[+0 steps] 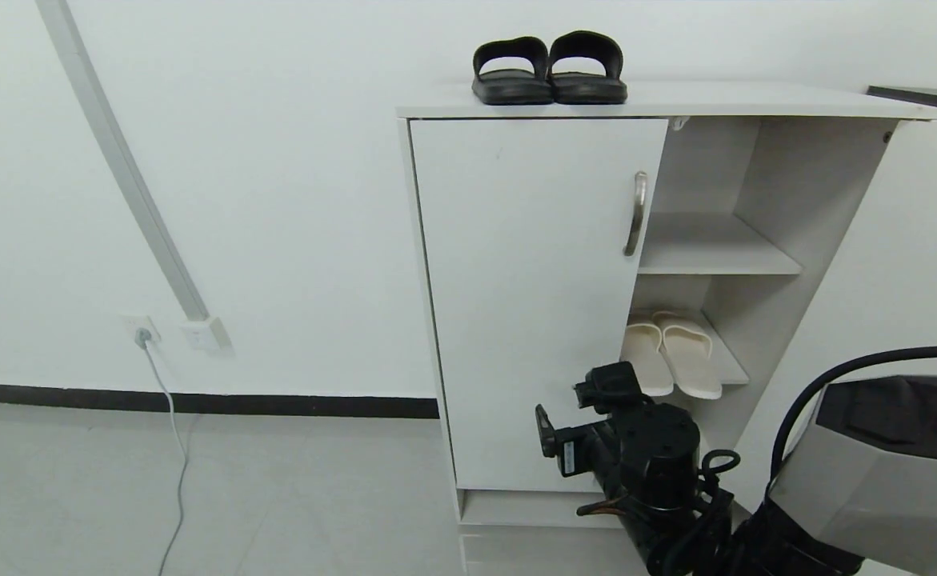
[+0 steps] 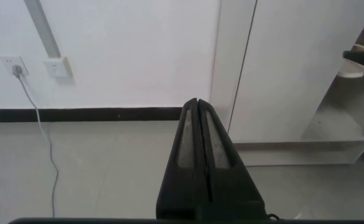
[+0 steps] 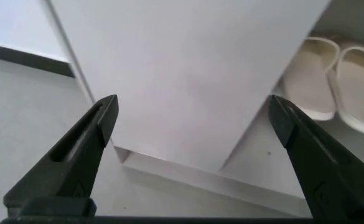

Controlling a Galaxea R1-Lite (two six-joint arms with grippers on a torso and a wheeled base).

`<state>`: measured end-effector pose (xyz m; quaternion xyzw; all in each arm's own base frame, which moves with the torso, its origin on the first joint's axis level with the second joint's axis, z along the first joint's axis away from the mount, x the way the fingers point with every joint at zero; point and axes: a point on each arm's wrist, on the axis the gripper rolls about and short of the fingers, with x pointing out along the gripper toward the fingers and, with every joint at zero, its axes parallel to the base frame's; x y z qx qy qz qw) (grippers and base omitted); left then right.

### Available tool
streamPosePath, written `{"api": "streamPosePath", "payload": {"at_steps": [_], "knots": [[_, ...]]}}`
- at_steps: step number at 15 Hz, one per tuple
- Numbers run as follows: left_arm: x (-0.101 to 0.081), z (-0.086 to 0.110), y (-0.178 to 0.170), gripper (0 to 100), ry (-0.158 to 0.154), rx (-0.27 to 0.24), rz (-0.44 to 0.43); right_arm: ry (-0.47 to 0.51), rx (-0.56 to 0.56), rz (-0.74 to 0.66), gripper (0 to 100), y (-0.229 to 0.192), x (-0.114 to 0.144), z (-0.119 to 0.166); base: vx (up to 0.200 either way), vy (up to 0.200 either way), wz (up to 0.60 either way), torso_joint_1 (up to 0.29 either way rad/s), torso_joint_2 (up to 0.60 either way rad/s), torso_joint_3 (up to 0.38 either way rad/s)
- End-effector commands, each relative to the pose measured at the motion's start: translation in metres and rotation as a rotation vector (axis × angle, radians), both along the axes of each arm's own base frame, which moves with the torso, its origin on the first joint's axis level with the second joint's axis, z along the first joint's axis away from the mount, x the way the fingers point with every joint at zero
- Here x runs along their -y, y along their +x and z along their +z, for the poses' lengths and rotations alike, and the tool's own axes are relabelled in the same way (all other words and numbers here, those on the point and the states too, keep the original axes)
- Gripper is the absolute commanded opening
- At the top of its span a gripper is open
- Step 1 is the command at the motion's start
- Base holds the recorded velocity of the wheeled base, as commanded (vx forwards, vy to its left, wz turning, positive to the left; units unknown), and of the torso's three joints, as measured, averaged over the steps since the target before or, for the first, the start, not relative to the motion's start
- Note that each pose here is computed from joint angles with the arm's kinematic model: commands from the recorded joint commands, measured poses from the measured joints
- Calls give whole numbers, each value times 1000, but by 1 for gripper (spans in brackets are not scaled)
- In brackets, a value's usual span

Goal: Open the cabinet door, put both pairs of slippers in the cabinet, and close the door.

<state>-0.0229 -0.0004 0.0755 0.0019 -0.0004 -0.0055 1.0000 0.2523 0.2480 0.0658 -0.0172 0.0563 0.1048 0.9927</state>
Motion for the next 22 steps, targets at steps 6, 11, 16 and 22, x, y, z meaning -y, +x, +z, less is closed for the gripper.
{"api": "streamPosePath", "payload": {"at_steps": [6, 11, 16, 22], "knots": [[0, 0, 0, 0, -1, -1, 0, -47, -1, 10, 100, -7, 5, -7, 0, 0, 0, 0, 0, 0], [0, 0, 0, 0, -1, -1, 0, -46, -1, 21, 100, -6, 6, -11, 0, 0, 0, 0, 0, 0], [0, 0, 0, 0, -1, -1, 0, -52, -5, 20, 100, -6, 6, -12, 0, 0, 0, 0, 0, 0], [0, 0, 0, 0, -1, -1, 0, -59, -2, 23, 100, -6, 5, -12, 0, 0, 0, 15, -199, -247]]}}
